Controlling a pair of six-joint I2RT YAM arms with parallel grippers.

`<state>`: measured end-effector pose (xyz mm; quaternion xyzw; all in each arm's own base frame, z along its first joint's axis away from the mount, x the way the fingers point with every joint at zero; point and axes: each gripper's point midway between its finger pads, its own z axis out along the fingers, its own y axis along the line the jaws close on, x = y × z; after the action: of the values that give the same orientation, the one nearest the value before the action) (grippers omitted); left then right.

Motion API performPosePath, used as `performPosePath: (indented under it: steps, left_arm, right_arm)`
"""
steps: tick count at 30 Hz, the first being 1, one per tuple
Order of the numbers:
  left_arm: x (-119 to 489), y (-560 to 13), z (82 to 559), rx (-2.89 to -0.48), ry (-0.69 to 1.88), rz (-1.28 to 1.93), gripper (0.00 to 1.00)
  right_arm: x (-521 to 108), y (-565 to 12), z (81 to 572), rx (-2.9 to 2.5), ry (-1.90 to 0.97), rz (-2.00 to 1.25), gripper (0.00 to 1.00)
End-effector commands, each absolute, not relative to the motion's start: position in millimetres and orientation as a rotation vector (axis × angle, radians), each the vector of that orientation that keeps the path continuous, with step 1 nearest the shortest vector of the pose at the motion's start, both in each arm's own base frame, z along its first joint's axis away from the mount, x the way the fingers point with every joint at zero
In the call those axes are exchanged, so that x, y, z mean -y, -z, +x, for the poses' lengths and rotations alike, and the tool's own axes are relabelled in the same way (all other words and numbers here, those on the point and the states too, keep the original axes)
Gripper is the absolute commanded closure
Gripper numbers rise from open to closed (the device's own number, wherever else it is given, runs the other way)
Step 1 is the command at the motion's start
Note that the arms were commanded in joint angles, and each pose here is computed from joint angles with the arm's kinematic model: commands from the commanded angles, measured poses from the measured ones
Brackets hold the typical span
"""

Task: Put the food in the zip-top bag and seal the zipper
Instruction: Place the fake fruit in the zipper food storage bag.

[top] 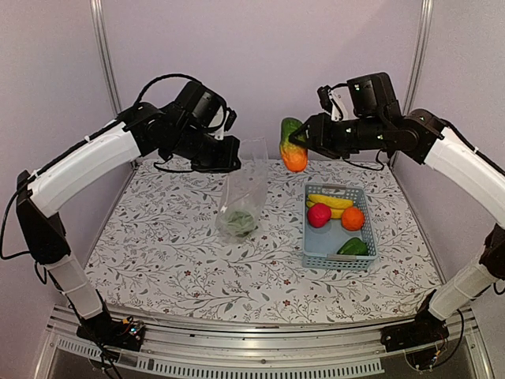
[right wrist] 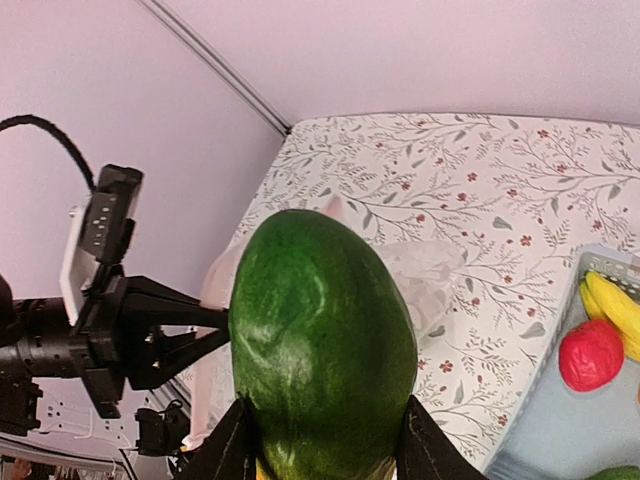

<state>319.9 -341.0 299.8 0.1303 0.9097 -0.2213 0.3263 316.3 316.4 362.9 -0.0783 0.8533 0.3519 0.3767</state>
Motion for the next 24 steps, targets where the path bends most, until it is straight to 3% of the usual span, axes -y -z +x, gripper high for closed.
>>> performPosePath:
  steps: [1,14,19,24]
  left_arm:
    - [347,-296,325,-2.387,0.612,0.322,1.00]
    - [346,-308,326,-2.378,0.689,0.280,1.00]
    - [340,-312,330,-2.369,0.696,0.253,1.00]
    - [338,-308,332,-2.380,0.720,0.243,1.00]
  right_arm:
    - [-339,-408,310,-1.996,-0.982,-0.250,0.72]
    - [-391,-407,317,-1.791,-0.857,-0.286,0.68]
    - [-398,-393,321,-1.788,-0.811,-0.305,0.57]
    - [-407,-369,322,-1.846,-0.799,-0.346,0.39]
